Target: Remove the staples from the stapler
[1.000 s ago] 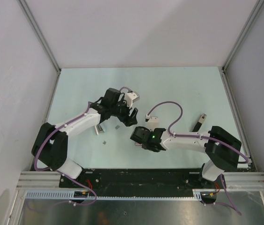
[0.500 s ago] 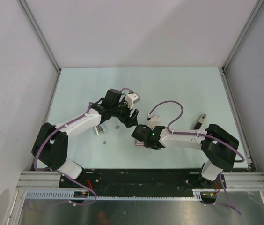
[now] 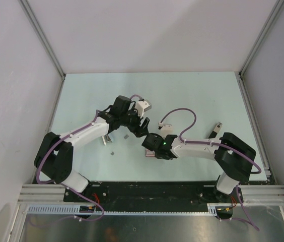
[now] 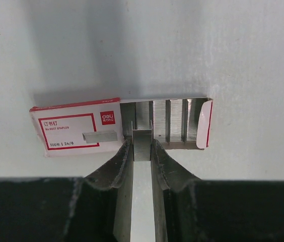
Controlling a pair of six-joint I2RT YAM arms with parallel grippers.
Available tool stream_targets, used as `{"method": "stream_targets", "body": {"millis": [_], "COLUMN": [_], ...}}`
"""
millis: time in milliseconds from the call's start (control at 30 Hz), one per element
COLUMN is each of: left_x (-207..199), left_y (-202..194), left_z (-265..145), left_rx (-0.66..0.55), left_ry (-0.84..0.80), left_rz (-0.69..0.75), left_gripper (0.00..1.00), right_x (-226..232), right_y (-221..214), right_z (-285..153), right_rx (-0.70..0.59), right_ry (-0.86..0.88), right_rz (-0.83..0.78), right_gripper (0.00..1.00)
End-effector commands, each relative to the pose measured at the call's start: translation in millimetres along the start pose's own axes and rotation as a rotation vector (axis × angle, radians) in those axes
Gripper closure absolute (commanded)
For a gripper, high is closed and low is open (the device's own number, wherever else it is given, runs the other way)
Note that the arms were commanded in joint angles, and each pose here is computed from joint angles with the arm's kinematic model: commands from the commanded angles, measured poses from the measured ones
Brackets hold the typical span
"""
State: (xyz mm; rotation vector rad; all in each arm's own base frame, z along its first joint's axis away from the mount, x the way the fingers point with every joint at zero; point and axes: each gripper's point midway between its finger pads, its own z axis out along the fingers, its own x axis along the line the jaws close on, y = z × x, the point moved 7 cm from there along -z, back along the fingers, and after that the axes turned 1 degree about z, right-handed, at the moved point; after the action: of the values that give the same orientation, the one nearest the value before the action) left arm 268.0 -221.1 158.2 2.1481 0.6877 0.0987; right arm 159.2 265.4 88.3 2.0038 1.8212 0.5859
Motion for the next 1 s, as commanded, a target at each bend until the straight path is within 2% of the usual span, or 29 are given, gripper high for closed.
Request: {"method": "stream_targets", "body": {"millis": [0,667,967], "left_x": [-6.2,-8.2,-8.9], "left_y": [10.3,9.9,11.7], "left_z": [-8.3,-9.4,-10.1], "left_rx": [-0.047,-0.051,-0.055], "left_ry": [-0.023,-0.031,-0.029], "left_rz": [0.082,0.084,0.085], "left_gripper": [0.22,0.22,0.22], "right_x": [5.7,-0.2,0.1], "right_y": [13.2,14.7,16.2], "right_z": [-6.9,-10.4,-13.7], "right_rx": [-0.041,-0.028,-0.019], "right_ry": [0.01,-0.003,0.015], "right_rz": [0.027,0.022,0.018], "right_gripper": [0.92,0.91,0.83]}}
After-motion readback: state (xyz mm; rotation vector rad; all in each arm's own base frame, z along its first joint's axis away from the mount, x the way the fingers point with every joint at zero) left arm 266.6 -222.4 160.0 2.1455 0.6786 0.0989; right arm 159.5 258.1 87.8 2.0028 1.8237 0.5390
